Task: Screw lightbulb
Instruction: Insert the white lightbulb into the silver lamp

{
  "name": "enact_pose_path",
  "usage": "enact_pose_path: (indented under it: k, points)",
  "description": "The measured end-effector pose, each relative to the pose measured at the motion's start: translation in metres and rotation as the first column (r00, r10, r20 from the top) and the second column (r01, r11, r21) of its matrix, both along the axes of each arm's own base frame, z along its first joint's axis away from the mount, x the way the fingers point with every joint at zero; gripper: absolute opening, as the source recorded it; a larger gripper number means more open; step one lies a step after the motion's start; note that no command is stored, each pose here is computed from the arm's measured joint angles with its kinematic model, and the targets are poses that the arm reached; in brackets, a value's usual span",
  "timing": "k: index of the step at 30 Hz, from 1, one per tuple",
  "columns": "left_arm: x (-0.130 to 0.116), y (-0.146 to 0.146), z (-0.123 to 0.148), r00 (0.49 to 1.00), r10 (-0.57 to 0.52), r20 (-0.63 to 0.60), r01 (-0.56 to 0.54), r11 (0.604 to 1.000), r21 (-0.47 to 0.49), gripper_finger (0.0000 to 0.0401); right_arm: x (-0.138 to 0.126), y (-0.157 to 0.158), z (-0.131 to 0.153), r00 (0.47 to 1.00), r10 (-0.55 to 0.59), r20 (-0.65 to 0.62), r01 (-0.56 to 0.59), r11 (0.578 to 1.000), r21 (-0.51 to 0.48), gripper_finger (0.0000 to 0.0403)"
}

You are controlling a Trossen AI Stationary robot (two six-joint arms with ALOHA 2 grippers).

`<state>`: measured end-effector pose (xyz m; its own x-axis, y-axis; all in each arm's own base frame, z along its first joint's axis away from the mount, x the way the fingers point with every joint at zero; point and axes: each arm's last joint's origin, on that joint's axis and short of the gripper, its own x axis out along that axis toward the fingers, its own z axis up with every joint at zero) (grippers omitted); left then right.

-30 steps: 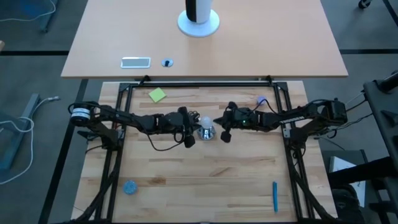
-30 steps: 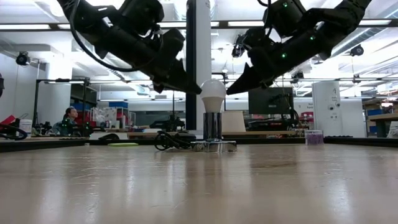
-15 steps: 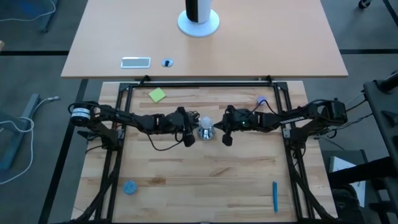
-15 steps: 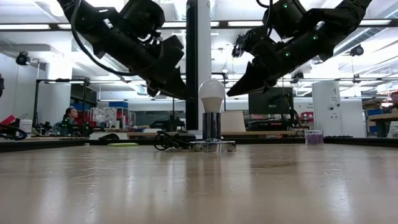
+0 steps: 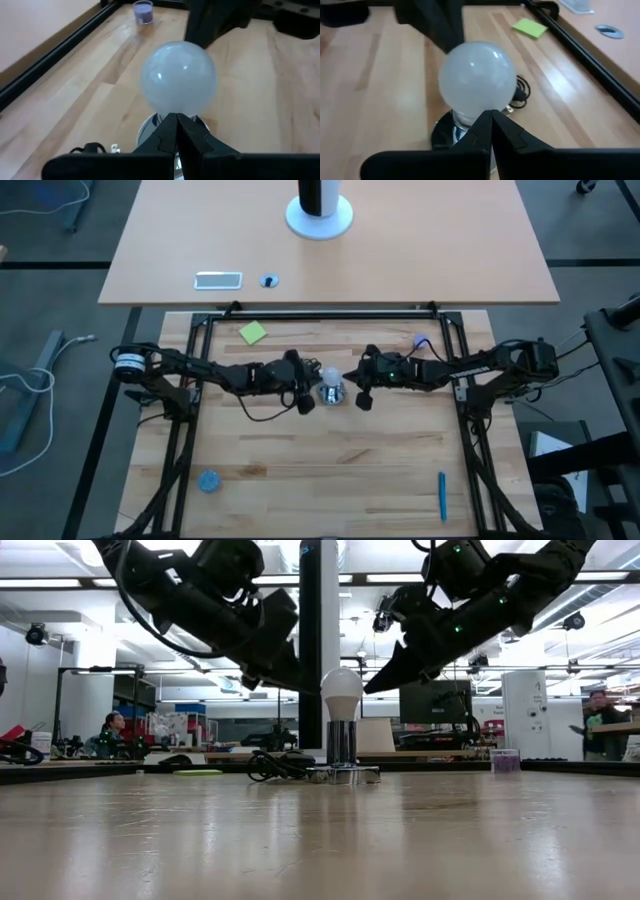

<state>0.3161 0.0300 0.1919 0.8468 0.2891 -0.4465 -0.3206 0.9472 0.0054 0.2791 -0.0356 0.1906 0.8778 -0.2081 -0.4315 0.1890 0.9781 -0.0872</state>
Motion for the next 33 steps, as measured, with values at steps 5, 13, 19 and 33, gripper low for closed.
enact_pose_path:
  k: [5,13,19,33]
  points:
    - [0.0,0.001,-0.002,1.0,0.015,-0.013,-0.015,1.0,0.004,0.0,0.001,0.003,0.0,0.998,0.059,0.004,-0.059,0.998,0.027,0.0]
    - [-0.003,-0.001,-0.006,0.998,0.032,-0.059,-0.032,0.999,0.003,0.0,-0.003,0.002,-0.005,0.997,0.026,-0.074,-0.024,0.999,0.029,0.0]
    - [-0.001,-0.009,-0.004,0.995,-0.091,-0.031,0.088,0.994,-0.066,0.0,-0.005,-0.002,-0.006,0.992,-0.056,-0.117,0.05,0.997,-0.053,0.0]
    - [0.001,-0.002,-0.001,1.0,0.022,-0.017,-0.021,0.997,0.068,0.0,0.001,0.002,0.001,0.998,0.058,-0.008,-0.057,0.998,0.013,0.0]
